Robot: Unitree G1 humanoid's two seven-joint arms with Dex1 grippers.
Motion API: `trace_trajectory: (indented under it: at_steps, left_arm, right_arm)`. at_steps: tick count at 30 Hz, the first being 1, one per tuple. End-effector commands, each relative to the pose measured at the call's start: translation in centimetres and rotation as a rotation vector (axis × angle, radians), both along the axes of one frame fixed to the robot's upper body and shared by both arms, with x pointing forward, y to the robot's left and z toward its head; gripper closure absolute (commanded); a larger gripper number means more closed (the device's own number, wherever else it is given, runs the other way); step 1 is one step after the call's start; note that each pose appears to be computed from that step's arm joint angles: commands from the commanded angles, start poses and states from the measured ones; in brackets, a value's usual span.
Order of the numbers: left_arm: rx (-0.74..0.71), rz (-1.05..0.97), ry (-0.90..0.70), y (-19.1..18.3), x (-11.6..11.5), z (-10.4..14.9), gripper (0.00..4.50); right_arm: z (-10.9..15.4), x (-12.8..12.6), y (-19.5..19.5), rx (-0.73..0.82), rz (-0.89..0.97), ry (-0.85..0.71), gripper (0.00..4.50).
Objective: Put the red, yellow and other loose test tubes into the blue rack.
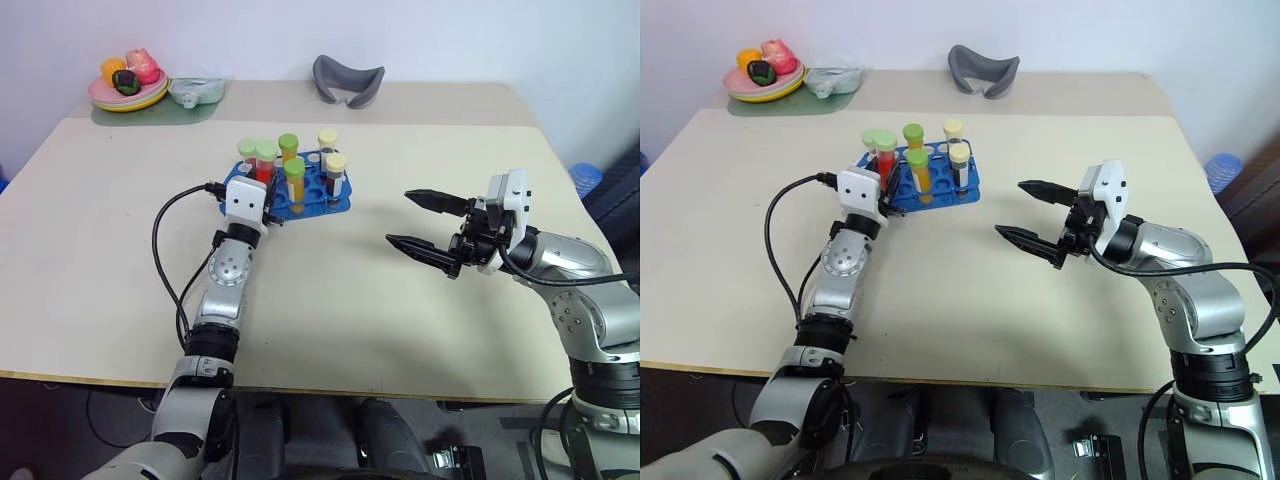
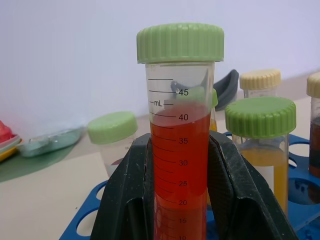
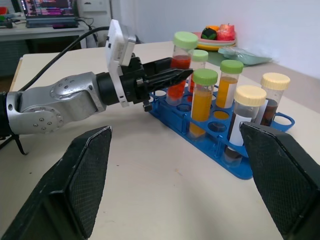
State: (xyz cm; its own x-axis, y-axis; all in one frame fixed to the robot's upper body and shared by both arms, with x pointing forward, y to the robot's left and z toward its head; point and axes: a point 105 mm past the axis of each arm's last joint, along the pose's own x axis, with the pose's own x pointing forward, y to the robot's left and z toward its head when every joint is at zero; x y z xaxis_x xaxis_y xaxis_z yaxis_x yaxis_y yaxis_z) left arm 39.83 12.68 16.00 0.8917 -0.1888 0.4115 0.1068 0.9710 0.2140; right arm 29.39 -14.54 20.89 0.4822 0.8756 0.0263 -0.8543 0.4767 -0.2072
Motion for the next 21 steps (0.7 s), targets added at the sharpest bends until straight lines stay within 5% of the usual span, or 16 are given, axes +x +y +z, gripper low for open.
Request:
trace_trajectory:
  at_steps: [1, 21]
  left_arm:
    - [-0.027, 0.074, 0.053, 2.3, -0.2, -2.0, 3.68]
    - [-0.014, -0.020, 0.025, -0.3, 0.5, -1.7, 3.68]
  right_arm:
    - [1.8, -0.5, 0.0, 0.008, 0.010, -0.068, 0.31]
    - [2.3, -0.2, 0.0, 0.001, 0.003, -0.079, 0.31]
